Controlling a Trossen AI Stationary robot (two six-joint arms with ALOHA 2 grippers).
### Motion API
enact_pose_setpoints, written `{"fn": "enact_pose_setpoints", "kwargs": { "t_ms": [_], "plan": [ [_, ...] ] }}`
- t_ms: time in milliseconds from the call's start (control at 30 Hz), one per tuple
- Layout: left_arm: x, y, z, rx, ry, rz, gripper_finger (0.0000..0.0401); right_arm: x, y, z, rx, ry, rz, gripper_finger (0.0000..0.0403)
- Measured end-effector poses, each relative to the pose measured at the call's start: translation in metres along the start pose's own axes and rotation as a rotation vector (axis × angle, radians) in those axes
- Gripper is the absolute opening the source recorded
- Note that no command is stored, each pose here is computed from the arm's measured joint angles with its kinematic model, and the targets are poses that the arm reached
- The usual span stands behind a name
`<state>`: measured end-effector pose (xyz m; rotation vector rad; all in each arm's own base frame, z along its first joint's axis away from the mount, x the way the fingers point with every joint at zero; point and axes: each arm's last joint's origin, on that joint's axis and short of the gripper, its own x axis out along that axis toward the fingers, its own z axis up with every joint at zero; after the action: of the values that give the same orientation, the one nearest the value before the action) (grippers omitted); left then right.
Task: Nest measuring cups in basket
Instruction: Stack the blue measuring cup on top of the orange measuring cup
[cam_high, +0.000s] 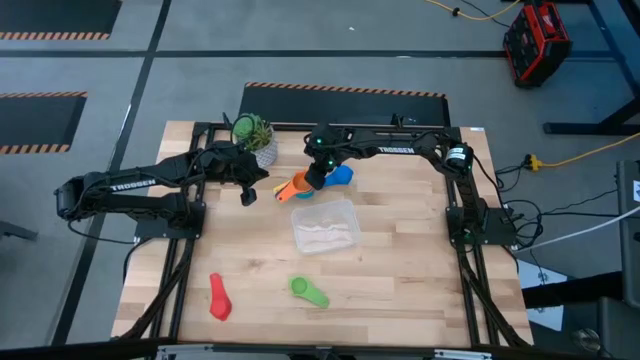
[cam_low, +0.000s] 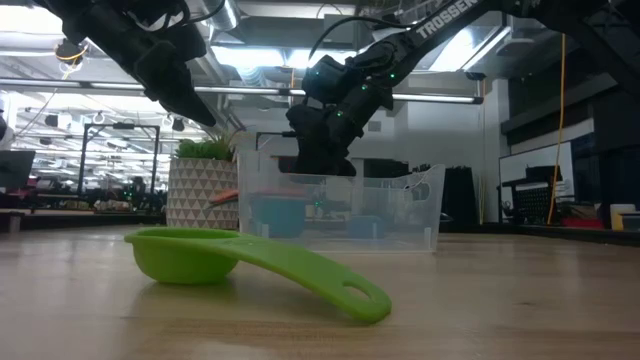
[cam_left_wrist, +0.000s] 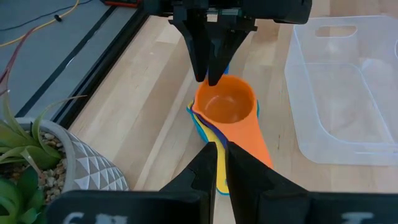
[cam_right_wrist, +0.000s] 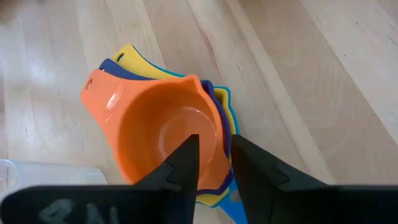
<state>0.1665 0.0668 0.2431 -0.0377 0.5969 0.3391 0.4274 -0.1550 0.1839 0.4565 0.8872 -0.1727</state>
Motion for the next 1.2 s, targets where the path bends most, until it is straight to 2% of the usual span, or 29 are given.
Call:
{"fn": "enact_pose_setpoints", "kwargs": {
  "t_ms": [333,500,833,1067,1200],
  "plan": [
    [0.000,0.000,0.000,0.000,0.000,0.000,0.0027,-0.005,-0.005,0.001,0.013,0.004,-0.009,0.0102],
    [0.000,0.000,0.000,0.000,0.001,0.000,0.0027,-0.027,-0.006,0.009,0.011,-0.030,-0.008,0.0102],
    [0.000,0.000,0.000,0.000,0.000,0.000,0.0027,-0.088,-0.010,0.015,-0.130,-0.050,-0.036,0.0102],
    [0.000,0.000,0.000,0.000,0.001,0.000,0.0027,-0.095,-0.019,0.016,-0.157,-0.047,-0.054,0.0102],
    [0.000,0.000,0.000,0.000,0.001,0.000,0.0028,-0.096,-0.021,0.016,-0.158,-0.047,-0.007,0.0102]
  ]
}}
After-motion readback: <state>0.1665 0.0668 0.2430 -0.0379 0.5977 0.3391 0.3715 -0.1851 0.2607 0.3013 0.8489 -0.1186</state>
